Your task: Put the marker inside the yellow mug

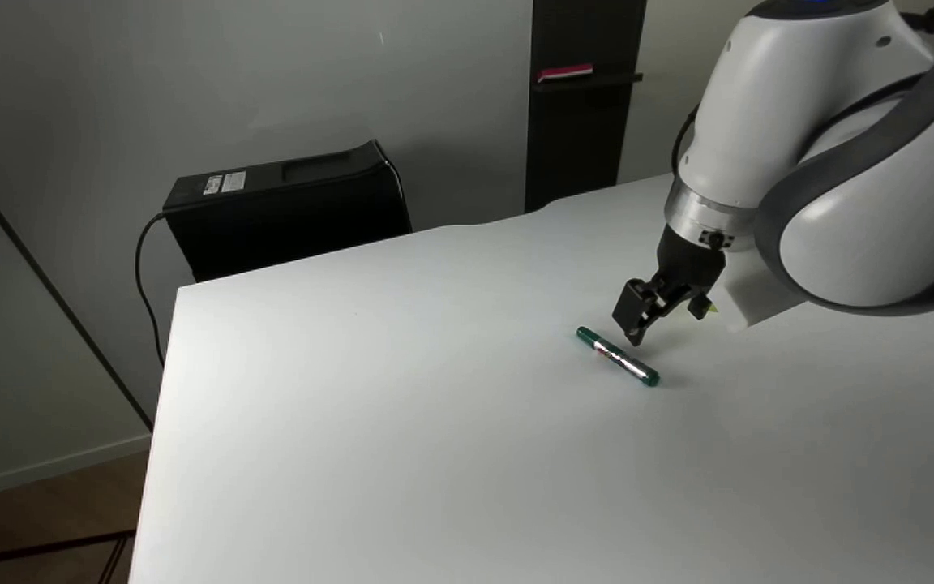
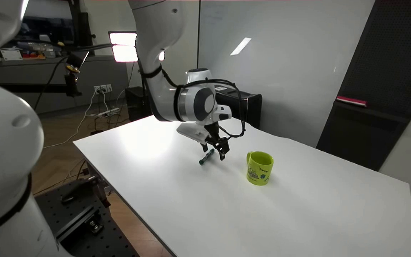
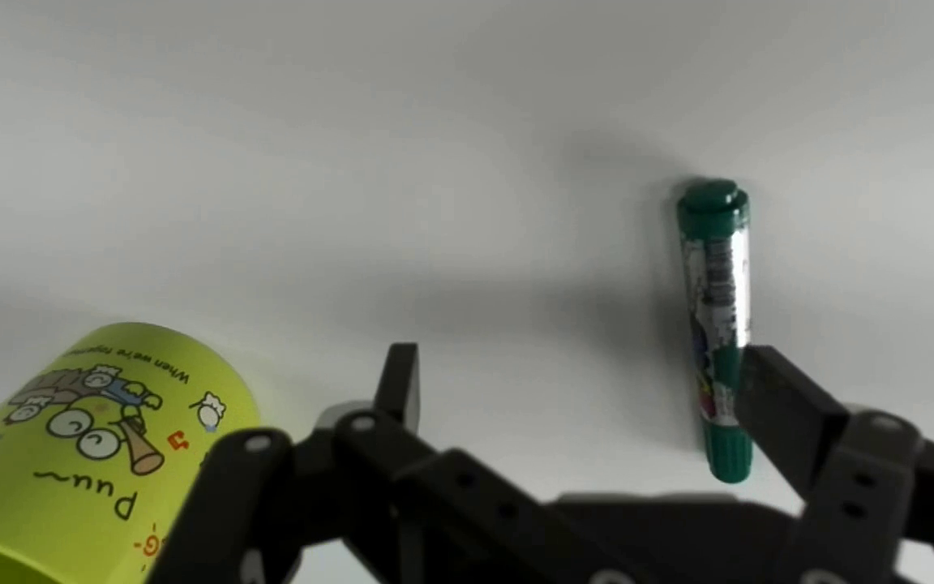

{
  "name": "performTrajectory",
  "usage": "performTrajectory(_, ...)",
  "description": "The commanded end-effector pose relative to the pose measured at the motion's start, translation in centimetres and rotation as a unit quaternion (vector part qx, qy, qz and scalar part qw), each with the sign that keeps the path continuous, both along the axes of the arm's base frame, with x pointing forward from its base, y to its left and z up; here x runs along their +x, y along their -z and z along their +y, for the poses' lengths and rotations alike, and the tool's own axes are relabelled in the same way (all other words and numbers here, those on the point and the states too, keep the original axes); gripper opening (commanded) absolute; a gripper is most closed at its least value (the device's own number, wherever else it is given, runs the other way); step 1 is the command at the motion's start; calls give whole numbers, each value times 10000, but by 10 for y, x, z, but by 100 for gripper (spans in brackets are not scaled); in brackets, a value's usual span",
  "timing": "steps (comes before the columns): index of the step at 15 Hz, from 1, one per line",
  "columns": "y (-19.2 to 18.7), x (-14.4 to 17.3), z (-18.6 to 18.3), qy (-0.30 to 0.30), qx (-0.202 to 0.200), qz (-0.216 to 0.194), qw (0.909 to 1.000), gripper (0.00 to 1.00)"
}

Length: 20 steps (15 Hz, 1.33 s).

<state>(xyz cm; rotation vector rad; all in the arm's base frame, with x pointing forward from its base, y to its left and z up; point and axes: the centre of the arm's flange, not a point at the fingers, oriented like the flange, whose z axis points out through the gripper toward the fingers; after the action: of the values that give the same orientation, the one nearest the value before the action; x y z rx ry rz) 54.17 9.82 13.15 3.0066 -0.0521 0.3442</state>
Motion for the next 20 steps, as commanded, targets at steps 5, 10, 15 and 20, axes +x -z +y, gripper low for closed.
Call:
performTrajectory(5,19,25,3,93,-40,148,9998,100)
performTrajectory(10,31,34,6,72,-109,204,9997,100)
performTrajectory(15,22,38,15,62,-174,187,9997,100)
performTrajectory(20,13,39,24,11,-161,177,9997,100)
